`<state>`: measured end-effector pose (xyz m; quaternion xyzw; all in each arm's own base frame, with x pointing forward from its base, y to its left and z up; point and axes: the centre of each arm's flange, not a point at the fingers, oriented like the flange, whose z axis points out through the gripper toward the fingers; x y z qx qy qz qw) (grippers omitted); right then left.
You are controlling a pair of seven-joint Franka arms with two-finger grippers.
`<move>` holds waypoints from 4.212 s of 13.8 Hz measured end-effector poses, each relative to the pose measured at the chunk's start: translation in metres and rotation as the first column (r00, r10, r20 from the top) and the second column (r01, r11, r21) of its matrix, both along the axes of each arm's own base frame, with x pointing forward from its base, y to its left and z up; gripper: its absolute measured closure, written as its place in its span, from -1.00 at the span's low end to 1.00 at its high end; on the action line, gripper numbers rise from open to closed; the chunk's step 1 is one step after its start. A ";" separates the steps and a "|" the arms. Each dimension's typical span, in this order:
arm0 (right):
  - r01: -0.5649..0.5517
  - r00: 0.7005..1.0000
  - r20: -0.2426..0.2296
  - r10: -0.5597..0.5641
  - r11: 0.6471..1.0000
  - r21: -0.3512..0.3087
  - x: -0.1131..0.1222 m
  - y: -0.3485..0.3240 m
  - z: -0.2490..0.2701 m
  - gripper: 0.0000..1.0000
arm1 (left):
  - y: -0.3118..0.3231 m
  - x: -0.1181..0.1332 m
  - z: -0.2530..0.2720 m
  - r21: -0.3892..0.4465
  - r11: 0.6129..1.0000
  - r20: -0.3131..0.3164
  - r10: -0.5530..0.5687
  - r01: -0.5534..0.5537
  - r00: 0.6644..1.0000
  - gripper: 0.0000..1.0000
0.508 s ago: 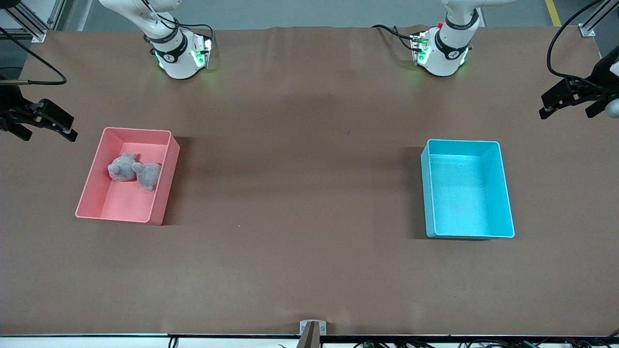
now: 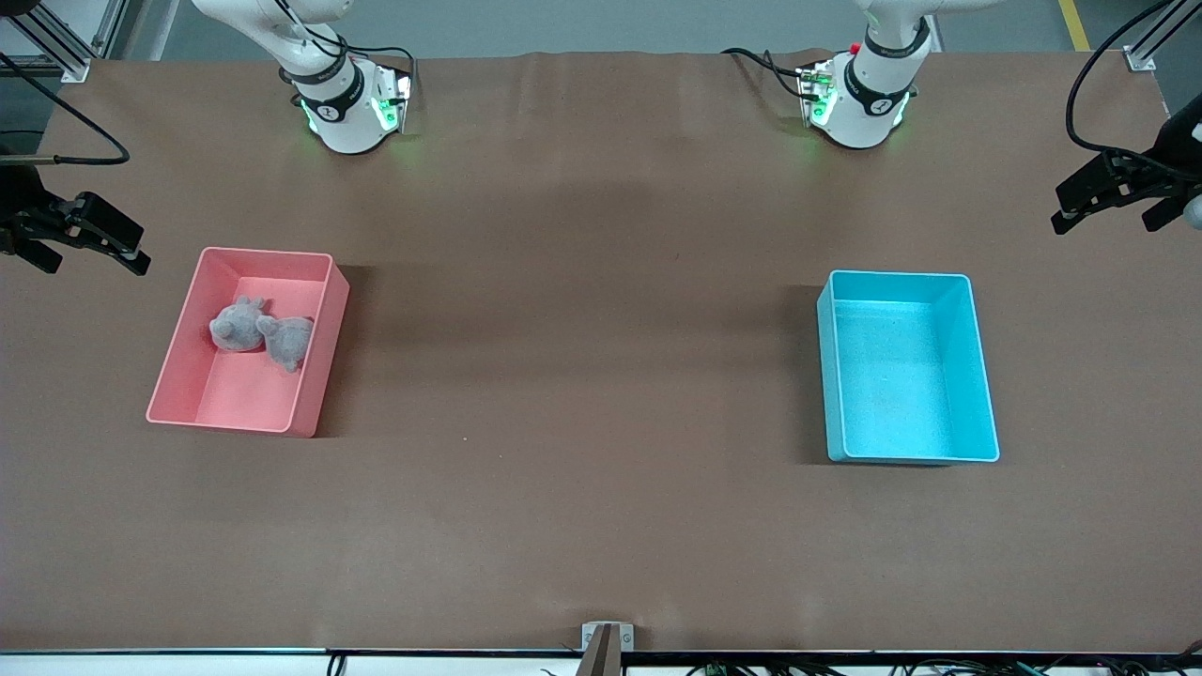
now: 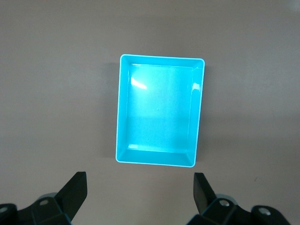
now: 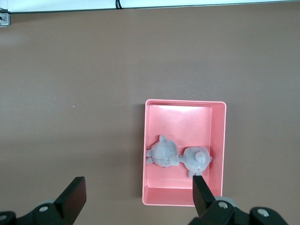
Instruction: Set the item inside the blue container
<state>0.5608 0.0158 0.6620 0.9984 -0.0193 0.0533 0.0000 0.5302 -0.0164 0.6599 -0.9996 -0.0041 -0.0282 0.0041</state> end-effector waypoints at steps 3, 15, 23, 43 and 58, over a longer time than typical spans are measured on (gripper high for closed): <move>0.000 1.000 -0.002 0.000 1.000 0.000 0.000 0.000 0.000 -1.00 | 0.000 0.000 0.002 0.000 1.000 0.003 0.001 -0.001 1.000 -1.00; -0.003 1.000 -0.012 0.003 1.000 0.000 0.000 0.001 -0.003 -1.00 | 0.000 0.001 0.006 -0.001 1.000 0.012 0.000 0.000 1.000 -1.00; -0.002 1.000 -0.013 0.002 1.000 0.000 0.000 0.000 -0.003 -1.00 | -0.003 0.007 -0.003 -0.001 1.000 -0.003 -0.006 0.006 1.000 -1.00; -0.002 1.000 -0.017 0.002 1.000 0.000 0.000 0.000 -0.004 -1.00 | -0.002 0.009 0.007 -0.002 1.000 0.019 -0.004 0.004 1.000 -1.00; 0.019 0.998 -0.064 -0.019 1.000 -0.001 0.003 -0.012 -0.025 -1.00 | 0.000 0.008 0.006 -0.002 1.000 0.011 -0.001 0.001 1.000 -1.00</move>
